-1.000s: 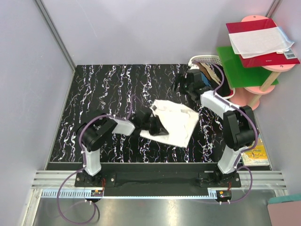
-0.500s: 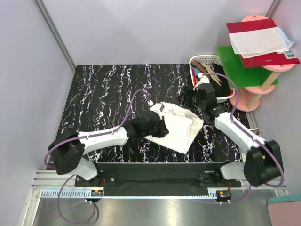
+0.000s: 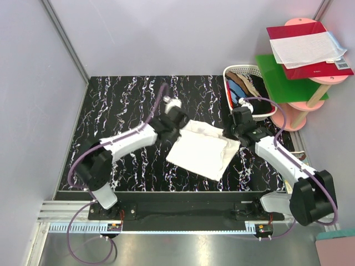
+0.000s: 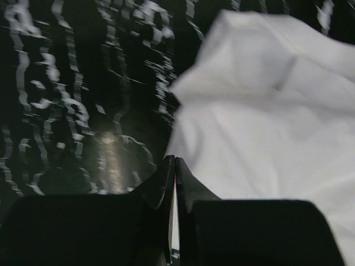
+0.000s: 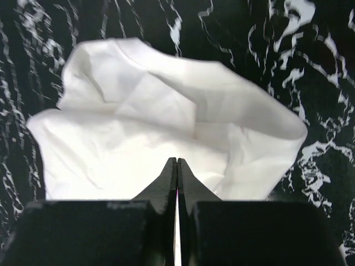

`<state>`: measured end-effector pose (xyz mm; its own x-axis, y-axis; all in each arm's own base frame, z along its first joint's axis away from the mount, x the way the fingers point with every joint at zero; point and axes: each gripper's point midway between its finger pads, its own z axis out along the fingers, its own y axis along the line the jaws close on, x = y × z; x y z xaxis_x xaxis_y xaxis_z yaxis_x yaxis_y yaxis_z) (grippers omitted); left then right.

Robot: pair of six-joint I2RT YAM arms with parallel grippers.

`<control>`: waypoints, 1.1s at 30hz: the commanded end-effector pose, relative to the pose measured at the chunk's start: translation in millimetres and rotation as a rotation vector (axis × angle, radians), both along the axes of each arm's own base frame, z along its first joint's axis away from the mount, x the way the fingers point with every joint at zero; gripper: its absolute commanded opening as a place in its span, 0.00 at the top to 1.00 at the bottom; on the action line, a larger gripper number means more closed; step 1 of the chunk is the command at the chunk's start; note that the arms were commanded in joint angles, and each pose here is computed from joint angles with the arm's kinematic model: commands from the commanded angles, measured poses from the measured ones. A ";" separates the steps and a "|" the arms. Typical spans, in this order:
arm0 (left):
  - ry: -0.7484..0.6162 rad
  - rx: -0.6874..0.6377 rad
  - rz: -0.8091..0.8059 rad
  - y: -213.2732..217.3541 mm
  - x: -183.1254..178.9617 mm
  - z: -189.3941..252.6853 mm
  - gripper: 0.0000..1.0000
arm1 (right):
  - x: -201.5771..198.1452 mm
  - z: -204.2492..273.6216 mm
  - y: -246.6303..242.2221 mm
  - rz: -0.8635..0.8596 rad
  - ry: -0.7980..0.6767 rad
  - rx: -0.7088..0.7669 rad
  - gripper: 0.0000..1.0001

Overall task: Fold and stack the t-shirts
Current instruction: Fold the tshirt

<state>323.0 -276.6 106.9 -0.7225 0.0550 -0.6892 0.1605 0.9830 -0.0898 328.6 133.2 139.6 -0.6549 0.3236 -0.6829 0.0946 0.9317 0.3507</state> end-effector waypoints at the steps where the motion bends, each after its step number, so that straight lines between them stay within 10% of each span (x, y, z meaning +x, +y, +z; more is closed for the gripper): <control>1: -0.064 0.059 0.269 110.4 55.2 49.7 0.76 | -20.3 -36.4 3.3 -0.008 0.167 0.003 1.00; 8: 0.012 -0.029 0.374 170.7 69.5 51.9 0.01 | -35.9 -67.4 0.1 -0.041 0.302 -0.009 1.00; 23: 0.035 -0.074 0.352 165.8 59.9 49.4 0.01 | 0.5 -132.1 26.2 -0.005 0.492 -0.057 1.00; 33: 0.006 -0.082 0.347 167.4 57.8 58.3 0.01 | 64.2 -121.4 96.0 0.145 0.366 -0.138 1.00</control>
